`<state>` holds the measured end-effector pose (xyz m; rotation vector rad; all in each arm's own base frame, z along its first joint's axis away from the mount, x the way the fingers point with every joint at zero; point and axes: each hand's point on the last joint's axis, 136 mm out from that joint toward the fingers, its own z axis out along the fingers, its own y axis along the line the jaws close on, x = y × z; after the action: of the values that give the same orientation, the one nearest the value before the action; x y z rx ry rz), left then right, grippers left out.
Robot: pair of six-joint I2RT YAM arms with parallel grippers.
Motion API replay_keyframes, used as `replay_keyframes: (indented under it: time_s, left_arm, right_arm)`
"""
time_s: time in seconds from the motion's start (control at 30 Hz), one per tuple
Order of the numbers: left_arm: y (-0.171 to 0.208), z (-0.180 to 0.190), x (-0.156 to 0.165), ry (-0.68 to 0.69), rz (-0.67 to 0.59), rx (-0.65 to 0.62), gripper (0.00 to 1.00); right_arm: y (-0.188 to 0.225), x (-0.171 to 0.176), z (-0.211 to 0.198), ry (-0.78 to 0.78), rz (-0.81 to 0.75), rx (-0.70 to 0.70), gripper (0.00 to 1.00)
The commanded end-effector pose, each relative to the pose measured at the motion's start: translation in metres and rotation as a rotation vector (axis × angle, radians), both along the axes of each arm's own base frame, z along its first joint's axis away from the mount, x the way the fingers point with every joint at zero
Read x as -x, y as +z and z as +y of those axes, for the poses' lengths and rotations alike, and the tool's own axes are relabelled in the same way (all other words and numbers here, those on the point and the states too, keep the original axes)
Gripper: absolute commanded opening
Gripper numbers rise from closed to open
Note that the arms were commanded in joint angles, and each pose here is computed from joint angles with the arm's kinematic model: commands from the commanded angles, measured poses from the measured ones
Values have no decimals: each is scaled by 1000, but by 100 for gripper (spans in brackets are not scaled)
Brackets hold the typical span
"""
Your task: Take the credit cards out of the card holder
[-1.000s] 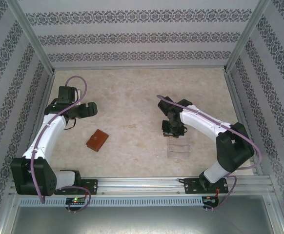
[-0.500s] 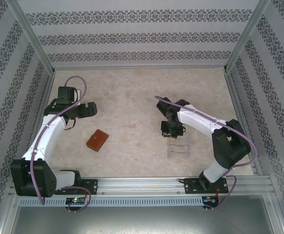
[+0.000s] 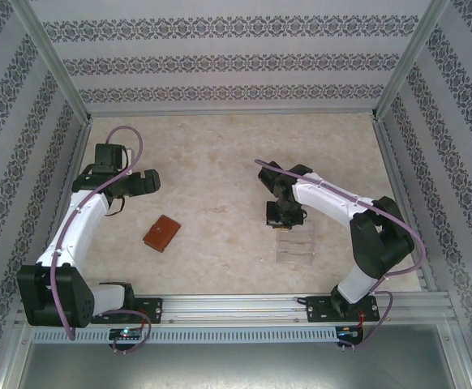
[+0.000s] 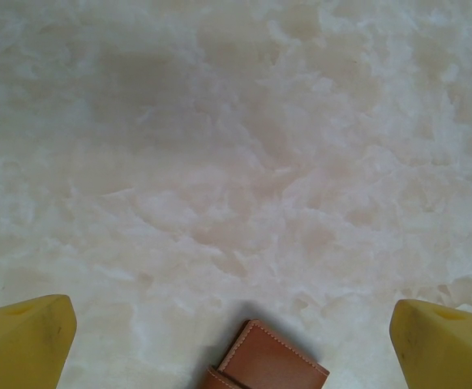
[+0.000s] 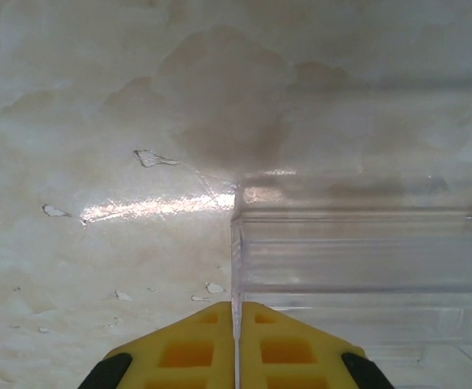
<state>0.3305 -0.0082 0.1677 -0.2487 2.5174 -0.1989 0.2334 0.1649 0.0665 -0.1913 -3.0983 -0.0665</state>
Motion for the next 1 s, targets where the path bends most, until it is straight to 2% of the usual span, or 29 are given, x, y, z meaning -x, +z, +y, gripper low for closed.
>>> replay_keyframes:
  time_s: [0.0,0.47,0.63,0.7,0.97]
  left_arm:
    - [-4,4,3,-8,6,-14,100]
    - [-6,0,4,-26,14,-2,100]
    - [-7,-1,5,-29,16,2,100]
    - [-8,-1,5,-30,18,7,100]
    - [-9,-3,5,-35,21,14,100]
  right_arm:
    - [10,-5,4,19,-14,20,6]
    - [32,-39,50,65,-48,12,4]
    - [37,-60,73,71,-81,6,4]
    - [40,-71,85,64,-98,0,0]
    - [43,-107,123,53,-119,9,0]
